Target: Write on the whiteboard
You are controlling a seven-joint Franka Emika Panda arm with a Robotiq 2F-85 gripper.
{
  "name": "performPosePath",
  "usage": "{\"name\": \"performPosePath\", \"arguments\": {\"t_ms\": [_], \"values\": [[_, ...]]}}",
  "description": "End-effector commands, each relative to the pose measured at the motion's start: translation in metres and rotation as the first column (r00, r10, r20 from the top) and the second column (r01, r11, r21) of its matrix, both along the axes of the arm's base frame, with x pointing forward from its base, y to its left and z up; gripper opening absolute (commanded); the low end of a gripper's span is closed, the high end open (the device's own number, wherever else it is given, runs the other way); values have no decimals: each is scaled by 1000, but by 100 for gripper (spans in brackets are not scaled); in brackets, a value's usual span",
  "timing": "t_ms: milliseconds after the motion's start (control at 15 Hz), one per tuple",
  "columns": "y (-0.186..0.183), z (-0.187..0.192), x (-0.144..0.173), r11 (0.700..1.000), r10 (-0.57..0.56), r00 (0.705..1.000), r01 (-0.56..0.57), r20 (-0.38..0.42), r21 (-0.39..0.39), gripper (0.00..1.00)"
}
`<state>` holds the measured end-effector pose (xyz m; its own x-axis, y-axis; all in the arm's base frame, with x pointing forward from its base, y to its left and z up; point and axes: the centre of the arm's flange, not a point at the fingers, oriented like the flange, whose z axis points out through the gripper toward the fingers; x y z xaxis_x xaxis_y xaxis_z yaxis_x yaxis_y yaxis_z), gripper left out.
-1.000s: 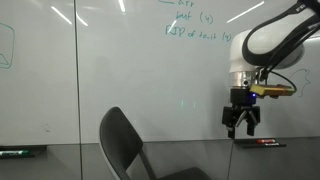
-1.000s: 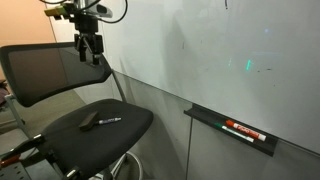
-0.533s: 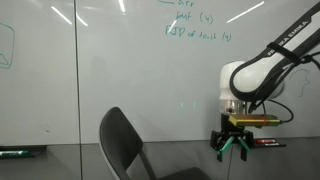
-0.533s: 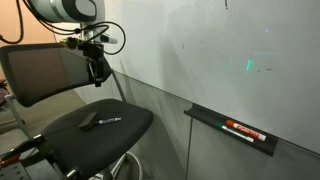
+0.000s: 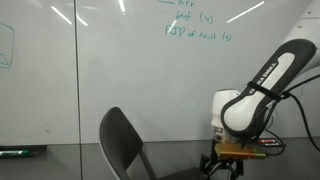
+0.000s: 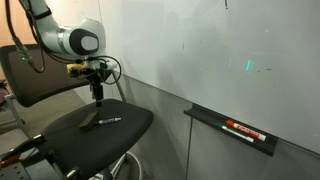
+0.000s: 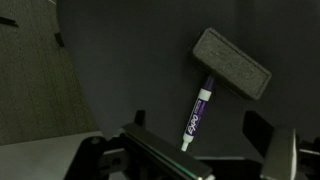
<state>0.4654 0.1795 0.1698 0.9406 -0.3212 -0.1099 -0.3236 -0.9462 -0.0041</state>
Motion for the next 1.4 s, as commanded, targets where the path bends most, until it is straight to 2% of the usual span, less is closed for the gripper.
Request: {"name": "performPosePath", "arguments": {"t_ms": [0,267,533,600,733,933,1200,1333], "values": [[29,-42,19,1000,-2,1000,2,2,3,100],[38,-67,34,999,-25,999,26,31,-36,100],[37,-89,45,997,-75,996,75,50,-17,100],[39,-96,45,996,-83,996,84,44,-4,100],[40,-108,42,996,-85,996,86,41,-38,100],[41,-127,39,995,-87,994,90,62,-42,100],[45,-143,37,994,-90,991,95,104,-45,100],[48,-144,33,993,-88,984,100,155,-68,100]]}}
